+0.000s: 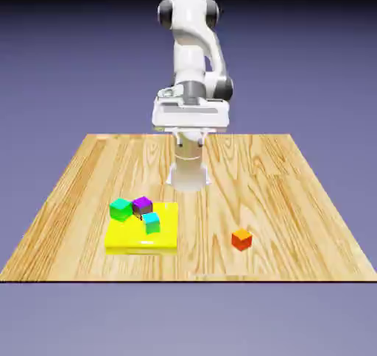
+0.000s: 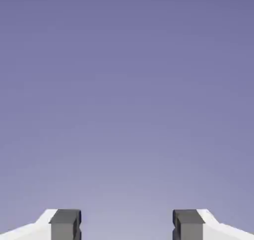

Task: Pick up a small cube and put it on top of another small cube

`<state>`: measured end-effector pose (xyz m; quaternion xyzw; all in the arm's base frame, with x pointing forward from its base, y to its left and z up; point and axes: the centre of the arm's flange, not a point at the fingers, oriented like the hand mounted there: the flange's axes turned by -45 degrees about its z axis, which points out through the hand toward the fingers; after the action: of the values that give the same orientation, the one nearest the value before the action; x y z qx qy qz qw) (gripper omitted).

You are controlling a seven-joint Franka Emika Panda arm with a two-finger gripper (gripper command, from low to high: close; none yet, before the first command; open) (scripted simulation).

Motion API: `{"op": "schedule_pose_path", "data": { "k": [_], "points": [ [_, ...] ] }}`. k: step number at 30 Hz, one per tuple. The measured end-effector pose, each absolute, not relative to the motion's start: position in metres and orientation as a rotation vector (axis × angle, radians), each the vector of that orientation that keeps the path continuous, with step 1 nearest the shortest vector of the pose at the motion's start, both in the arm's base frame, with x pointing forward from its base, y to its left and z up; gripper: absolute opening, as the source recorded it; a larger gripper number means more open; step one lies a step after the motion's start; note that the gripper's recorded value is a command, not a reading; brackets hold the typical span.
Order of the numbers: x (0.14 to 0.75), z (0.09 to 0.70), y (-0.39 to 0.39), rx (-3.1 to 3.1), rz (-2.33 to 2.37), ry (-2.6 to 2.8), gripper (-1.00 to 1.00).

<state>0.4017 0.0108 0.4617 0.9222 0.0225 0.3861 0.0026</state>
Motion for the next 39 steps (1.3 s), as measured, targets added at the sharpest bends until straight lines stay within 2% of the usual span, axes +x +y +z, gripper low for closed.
{"op": "schedule_pose_path", "data": {
  "k": [9,18,33,39],
  "points": [
    [0.461,0.368,-0.004,3.235,0.468,-0.365,0.0],
    [0.487,0.263,0.001,3.327,-0.385,-0.781,0.0],
    [0.488,0.106,0.04,2.915,-1.82,-1.287,0.0],
    [0.478,0.066,0.049,2.661,-2.244,-1.38,0.0]
  ]
}}
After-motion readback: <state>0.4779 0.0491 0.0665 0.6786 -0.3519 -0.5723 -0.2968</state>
